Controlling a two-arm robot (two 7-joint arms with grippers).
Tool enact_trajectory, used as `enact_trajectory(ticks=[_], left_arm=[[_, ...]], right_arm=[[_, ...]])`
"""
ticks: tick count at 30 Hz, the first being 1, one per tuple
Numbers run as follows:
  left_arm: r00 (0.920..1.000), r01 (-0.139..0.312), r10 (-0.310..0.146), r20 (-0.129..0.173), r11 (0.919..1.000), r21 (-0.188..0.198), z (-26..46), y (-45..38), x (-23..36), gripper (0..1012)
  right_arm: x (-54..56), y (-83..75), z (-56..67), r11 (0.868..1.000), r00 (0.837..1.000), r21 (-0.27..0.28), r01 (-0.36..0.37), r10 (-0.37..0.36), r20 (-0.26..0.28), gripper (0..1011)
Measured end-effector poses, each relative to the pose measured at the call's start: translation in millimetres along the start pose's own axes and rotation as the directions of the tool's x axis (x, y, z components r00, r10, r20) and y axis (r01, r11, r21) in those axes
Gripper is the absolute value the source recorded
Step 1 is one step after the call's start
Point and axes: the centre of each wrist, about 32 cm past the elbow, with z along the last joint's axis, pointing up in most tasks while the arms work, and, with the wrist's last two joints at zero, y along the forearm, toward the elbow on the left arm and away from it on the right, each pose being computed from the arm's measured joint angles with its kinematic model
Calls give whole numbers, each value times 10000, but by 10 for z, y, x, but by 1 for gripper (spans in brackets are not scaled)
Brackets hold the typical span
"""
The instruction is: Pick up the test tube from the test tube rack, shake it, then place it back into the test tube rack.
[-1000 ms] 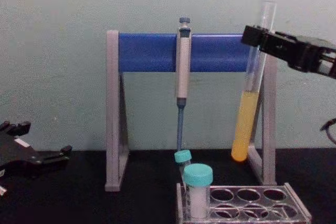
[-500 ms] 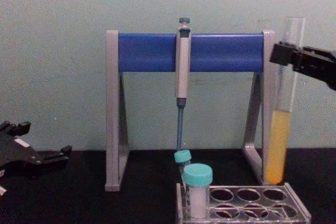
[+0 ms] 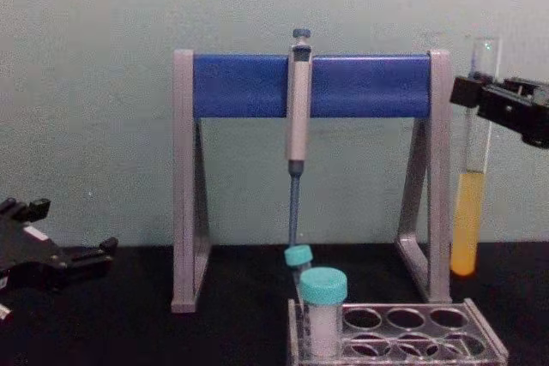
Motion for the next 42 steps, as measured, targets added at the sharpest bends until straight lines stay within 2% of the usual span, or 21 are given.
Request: enact_trajectory(ticks=[7, 14, 22, 28, 35, 42], left_arm=[[10000, -1, 1, 0, 10000, 0, 0, 0, 0, 1001], [10000, 0, 0, 0, 10000, 0, 0, 0, 0, 1001], [10000, 0, 0, 0, 10000, 0, 0, 0, 0, 1001], [10000, 0, 0, 0, 10000, -1, 0, 0, 0, 1001], [10000, -1, 1, 0, 10000, 0, 0, 0, 0, 1001], [10000, 0, 0, 0, 10000, 0, 0, 0, 0, 1001]], right_arm=[[-55, 129, -68, 9993, 9994, 297, 213, -206, -268, 233], [-103, 195, -104, 9978, 9970, 551, -374, 410, -653, 233], [-97, 137, -79, 9927, 9908, 583, -1059, 1104, -787, 233], [-73, 29, -42, 9917, 9899, 169, -1273, 1281, -614, 233], [-24, -49, -21, 9966, 9964, -190, -801, 796, -297, 233], [-41, -4, -25, 9997, 9998, -119, -193, 192, -49, 233]])
